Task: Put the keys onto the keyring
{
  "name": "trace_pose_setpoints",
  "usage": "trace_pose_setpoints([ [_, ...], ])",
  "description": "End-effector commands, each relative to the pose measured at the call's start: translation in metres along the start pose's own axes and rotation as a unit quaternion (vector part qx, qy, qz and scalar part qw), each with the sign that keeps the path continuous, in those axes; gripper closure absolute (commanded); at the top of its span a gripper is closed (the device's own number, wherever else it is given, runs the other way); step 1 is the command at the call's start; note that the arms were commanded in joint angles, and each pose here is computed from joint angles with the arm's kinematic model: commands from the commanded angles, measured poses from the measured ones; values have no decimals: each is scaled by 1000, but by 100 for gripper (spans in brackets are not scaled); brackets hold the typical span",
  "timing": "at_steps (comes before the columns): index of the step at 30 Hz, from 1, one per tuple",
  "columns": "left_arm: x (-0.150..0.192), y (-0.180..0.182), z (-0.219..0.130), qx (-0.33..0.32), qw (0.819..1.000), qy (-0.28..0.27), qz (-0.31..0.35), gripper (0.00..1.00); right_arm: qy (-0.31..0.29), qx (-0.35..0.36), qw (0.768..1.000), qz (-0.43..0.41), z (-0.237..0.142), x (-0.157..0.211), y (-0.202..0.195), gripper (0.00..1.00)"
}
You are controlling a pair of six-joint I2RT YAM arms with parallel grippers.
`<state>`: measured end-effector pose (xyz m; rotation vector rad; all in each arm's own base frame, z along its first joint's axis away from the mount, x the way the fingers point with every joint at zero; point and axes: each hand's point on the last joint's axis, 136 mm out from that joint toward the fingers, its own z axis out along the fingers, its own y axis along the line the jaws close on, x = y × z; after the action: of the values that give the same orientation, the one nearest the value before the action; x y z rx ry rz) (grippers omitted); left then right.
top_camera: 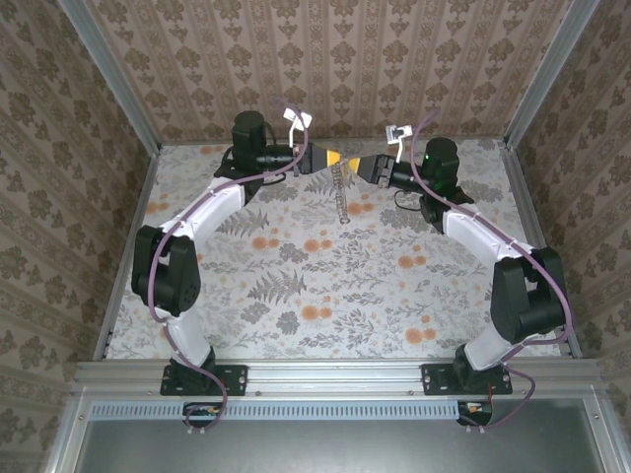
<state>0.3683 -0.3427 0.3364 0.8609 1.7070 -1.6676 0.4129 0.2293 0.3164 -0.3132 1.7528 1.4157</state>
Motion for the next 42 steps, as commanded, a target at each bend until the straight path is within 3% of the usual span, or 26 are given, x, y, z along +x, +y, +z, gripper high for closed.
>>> trace_pose_setpoints([
  [1, -9, -8, -3, 7, 1000, -11, 21, 100, -12, -35, 999, -19, -2, -9, 20, 68],
  [5, -8, -7, -4, 7, 1000, -11, 21, 100, -13, -44, 999, -15, 0, -11, 21, 68],
  [16, -11, -3, -4, 3, 1000, -17, 16, 100, -1, -56, 998, -9, 5, -4, 23, 82],
  [26, -12, -4, -5, 2, 1000, -19, 16, 100, 0, -50, 999, -6, 6, 1, 19, 80],
  [38, -15, -3, -6, -8, 999, -30, 15, 100, 5, -39, 999, -3, 6, 7, 17, 100],
  [42, -16, -4, -7, -14, 999, -37, 14, 100, 13, -37, 999, -4, 9, 15, 20, 100],
])
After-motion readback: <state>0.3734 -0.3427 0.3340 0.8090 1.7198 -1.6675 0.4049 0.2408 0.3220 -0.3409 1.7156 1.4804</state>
